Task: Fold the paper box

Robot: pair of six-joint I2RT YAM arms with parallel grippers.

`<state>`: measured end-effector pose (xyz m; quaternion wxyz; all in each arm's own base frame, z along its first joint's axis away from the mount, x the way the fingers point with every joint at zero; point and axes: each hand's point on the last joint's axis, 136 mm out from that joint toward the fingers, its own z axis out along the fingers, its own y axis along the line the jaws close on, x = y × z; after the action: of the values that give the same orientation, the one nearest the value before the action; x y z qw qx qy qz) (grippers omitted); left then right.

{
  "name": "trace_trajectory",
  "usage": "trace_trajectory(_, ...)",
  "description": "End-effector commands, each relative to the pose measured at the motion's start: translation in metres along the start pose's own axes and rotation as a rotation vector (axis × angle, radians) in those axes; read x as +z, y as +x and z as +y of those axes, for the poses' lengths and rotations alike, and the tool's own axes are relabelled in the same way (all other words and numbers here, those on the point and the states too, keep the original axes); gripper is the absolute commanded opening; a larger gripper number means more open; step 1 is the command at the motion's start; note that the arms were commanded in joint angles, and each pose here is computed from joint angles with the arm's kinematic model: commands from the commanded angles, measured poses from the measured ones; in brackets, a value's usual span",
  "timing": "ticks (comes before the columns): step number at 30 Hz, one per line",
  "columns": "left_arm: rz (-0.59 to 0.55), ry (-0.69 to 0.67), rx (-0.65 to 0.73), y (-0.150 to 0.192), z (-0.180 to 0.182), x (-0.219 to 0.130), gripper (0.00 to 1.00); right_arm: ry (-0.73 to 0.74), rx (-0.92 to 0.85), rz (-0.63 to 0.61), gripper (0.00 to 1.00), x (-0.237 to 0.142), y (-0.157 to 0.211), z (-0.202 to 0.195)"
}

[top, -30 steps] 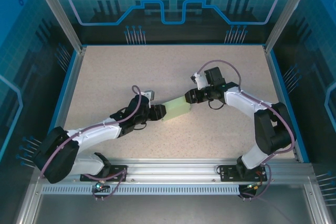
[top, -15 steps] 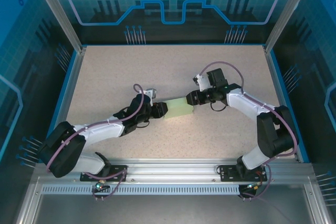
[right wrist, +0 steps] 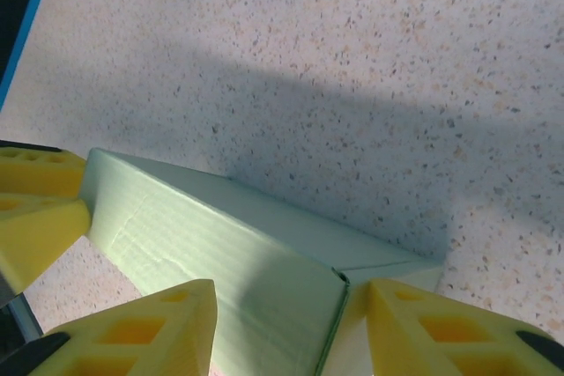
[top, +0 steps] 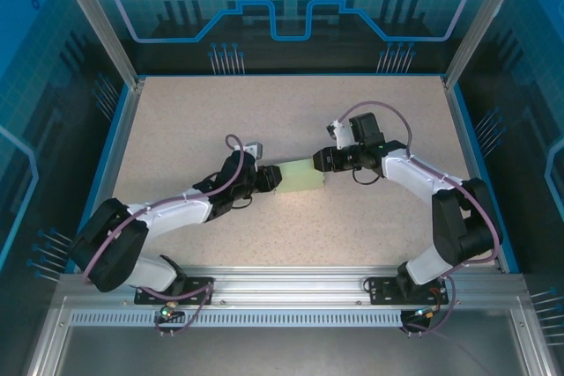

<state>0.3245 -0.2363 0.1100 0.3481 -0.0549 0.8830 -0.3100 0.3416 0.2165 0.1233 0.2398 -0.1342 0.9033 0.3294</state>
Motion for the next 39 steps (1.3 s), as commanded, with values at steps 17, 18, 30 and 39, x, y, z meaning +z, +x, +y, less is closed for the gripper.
trace_trajectory(17,-0.061,0.015,0.103,-0.067,-0.02,0.037,0.41,-0.066,0.017,-0.114,0.45,0.026,-0.07,-0.004)
trace_trajectory(18,-0.057,0.016,0.101,-0.065,-0.019,0.038,0.41,-0.061,0.019,-0.109,0.45,0.026,-0.065,-0.006)
trace_trajectory(30,0.013,0.044,0.098,-0.03,-0.01,0.027,0.46,-0.042,0.039,-0.091,0.47,0.014,-0.02,-0.008)
trace_trajectory(39,0.073,0.051,0.073,0.0,-0.003,0.03,0.48,-0.024,0.077,-0.041,0.5,0.021,0.019,-0.015)
